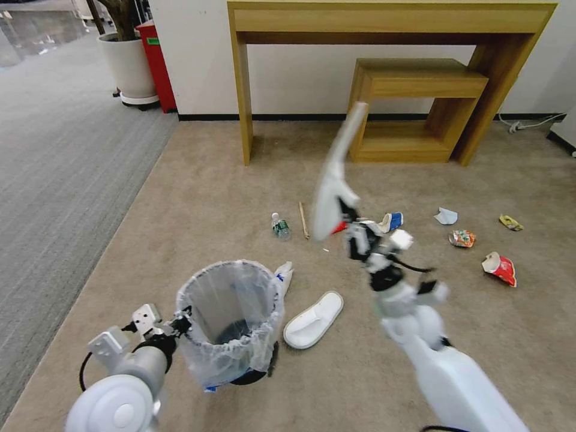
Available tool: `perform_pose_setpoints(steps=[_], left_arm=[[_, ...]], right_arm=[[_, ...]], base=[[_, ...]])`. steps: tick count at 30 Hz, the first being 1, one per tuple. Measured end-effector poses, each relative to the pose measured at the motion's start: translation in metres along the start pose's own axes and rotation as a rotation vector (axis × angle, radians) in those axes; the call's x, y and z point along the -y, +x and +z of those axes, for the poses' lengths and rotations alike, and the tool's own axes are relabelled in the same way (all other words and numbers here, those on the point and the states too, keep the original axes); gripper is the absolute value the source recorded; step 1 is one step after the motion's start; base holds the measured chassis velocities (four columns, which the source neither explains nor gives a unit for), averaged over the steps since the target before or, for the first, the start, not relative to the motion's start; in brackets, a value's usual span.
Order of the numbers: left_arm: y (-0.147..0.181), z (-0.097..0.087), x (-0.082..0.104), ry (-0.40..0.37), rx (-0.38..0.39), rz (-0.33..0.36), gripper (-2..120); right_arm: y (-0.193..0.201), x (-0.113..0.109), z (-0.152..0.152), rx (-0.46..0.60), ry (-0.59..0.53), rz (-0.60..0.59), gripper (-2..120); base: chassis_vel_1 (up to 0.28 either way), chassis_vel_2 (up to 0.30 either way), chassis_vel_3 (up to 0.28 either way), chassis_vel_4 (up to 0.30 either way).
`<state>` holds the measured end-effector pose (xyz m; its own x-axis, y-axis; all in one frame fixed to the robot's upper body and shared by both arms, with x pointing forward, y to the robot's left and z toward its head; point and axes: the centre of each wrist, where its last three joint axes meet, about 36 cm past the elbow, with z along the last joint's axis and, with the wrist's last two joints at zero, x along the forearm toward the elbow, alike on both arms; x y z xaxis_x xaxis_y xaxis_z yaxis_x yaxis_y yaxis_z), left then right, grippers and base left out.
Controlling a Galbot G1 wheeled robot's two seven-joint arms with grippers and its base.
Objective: Pick up the trash bin and place the garbage on the floor into it.
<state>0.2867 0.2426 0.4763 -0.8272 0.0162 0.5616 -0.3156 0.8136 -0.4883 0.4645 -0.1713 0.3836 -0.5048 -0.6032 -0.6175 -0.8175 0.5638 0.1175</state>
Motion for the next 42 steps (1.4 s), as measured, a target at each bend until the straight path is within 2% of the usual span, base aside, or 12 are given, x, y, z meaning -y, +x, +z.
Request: perform_pose_setpoints(steps=[3, 7, 19, 22, 27, 31, 32, 37, 39, 40, 41, 42], left_arm=[[-0.003, 0.004, 0.003, -0.005, -0.007, 0.004, 3], [-0.005, 0.0, 0.001, -0.002, 0.003, 0.002, 3], [0.001, -0.011, -0.001, 0.012, 0.016, 0.035, 3], [0.004, -0.013, 0.0, 0.012, 0.019, 0.046, 3], [0.006, -0.015, -0.001, 0.015, 0.021, 0.051, 3], [0.007, -0.017, -0.002, 0.017, 0.023, 0.056, 3], [0.007, -0.017, -0.002, 0.017, 0.023, 0.056, 3], [0.002, -0.022, -0.009, 0.022, 0.033, 0.045, 3], [0.0, -0.029, -0.016, 0.024, 0.051, 0.028, 3], [-0.001, -0.034, -0.02, 0.024, 0.063, 0.016, 3], [-0.001, -0.034, -0.02, 0.024, 0.063, 0.016, 3], [-0.001, -0.038, -0.023, 0.023, 0.072, 0.007, 3]], right_arm=[[-0.013, -0.014, 0.042, -0.059, -0.047, -0.08, 0], [-0.014, -0.024, 0.066, -0.108, -0.056, -0.16, 0], [0.004, -0.046, 0.111, -0.187, -0.033, -0.197, 0], [0.008, -0.045, 0.116, -0.206, -0.019, -0.192, 14], [0.009, -0.044, 0.116, -0.207, -0.014, -0.18, 27], [0.006, -0.042, 0.109, -0.195, -0.003, -0.168, 45], [0.006, -0.042, 0.109, -0.195, -0.003, -0.168, 45], [0.004, -0.032, 0.09, -0.159, 0.031, -0.123, 66], [0.005, -0.026, 0.074, -0.133, 0.056, -0.068, 72], [0.005, -0.022, 0.059, -0.117, 0.075, -0.001, 79], [0.005, -0.022, 0.059, -0.117, 0.075, -0.001, 79], [0.006, -0.019, 0.047, -0.112, 0.091, 0.057, 82]], base=[[0.0, 0.0, 0.0, 0.0], [0.0, 0.0, 0.0, 0.0], [0.0, 0.0, 0.0, 0.0], [0.0, 0.0, 0.0, 0.0], [0.0, 0.0, 0.0, 0.0], [0.0, 0.0, 0.0, 0.0], [0.0, 0.0, 0.0, 0.0], [0.0, 0.0, 0.0, 0.0], [0.0, 0.0, 0.0, 0.0], [0.0, 0.0, 0.0, 0.0], [0.0, 0.0, 0.0, 0.0], [0.0, 0.0, 0.0, 0.0]])
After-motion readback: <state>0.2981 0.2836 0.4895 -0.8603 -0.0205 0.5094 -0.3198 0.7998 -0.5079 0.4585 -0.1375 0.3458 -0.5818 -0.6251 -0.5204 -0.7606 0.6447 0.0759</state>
